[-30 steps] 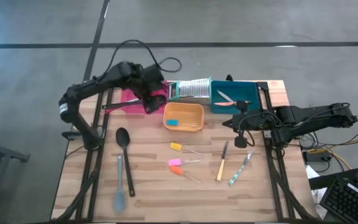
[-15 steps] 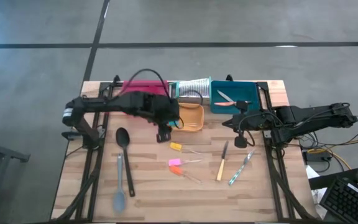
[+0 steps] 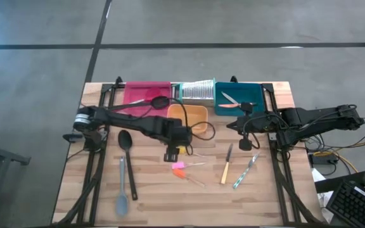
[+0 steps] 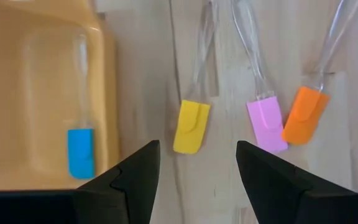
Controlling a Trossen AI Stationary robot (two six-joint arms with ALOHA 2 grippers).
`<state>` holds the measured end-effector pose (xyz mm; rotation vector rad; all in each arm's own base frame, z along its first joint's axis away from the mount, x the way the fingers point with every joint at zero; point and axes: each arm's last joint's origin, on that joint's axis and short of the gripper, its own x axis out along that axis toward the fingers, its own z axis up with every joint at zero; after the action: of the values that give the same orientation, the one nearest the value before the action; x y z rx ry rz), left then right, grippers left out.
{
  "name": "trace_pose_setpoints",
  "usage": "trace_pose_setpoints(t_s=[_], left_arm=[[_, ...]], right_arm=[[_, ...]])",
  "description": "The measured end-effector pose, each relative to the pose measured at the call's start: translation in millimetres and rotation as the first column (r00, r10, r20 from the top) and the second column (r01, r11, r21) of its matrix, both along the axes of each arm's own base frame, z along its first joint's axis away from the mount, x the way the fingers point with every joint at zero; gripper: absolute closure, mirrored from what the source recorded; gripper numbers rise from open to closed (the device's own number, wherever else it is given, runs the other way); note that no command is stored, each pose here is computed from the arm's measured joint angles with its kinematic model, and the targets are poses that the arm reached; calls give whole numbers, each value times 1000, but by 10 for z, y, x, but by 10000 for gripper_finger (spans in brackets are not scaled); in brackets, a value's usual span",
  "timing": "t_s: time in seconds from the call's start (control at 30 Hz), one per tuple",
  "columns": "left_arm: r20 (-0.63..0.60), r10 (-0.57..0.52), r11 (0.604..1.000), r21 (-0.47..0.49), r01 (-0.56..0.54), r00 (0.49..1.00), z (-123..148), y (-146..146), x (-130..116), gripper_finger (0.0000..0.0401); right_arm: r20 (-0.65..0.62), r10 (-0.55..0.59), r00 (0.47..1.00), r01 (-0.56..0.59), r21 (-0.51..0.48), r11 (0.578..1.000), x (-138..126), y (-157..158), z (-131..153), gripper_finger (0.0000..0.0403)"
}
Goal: Pick & Place Kitchen Items
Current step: Put the yellow spatula into the yellow bin
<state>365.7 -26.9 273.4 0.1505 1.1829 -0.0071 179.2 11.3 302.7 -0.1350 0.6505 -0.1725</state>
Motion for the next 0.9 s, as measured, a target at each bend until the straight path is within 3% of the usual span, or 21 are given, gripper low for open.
trace_pose_setpoints(t_s=[0.13, 0.33, 0.7, 0.9], left_arm=[[0, -2, 1000, -9, 2, 1000, -224, -8, 40, 185], [98, 67, 997, -53, -62, 993, -471, -10, 100, 185], [78, 233, 966, -135, -221, 969, -606, 29, 64, 185], [116, 252, 960, -152, -234, 961, -633, 61, 90, 185]], right_arm=[[0, 0, 1000, 0, 1, 1000, 1, 0, -1, 394], [0, -1, 1000, 1, 2, 1000, 1, 0, -1, 394], [1, -2, 1000, 2, 4, 1000, 1, 0, 0, 394], [1, -2, 1000, 2, 4, 1000, 0, 0, 0, 394]])
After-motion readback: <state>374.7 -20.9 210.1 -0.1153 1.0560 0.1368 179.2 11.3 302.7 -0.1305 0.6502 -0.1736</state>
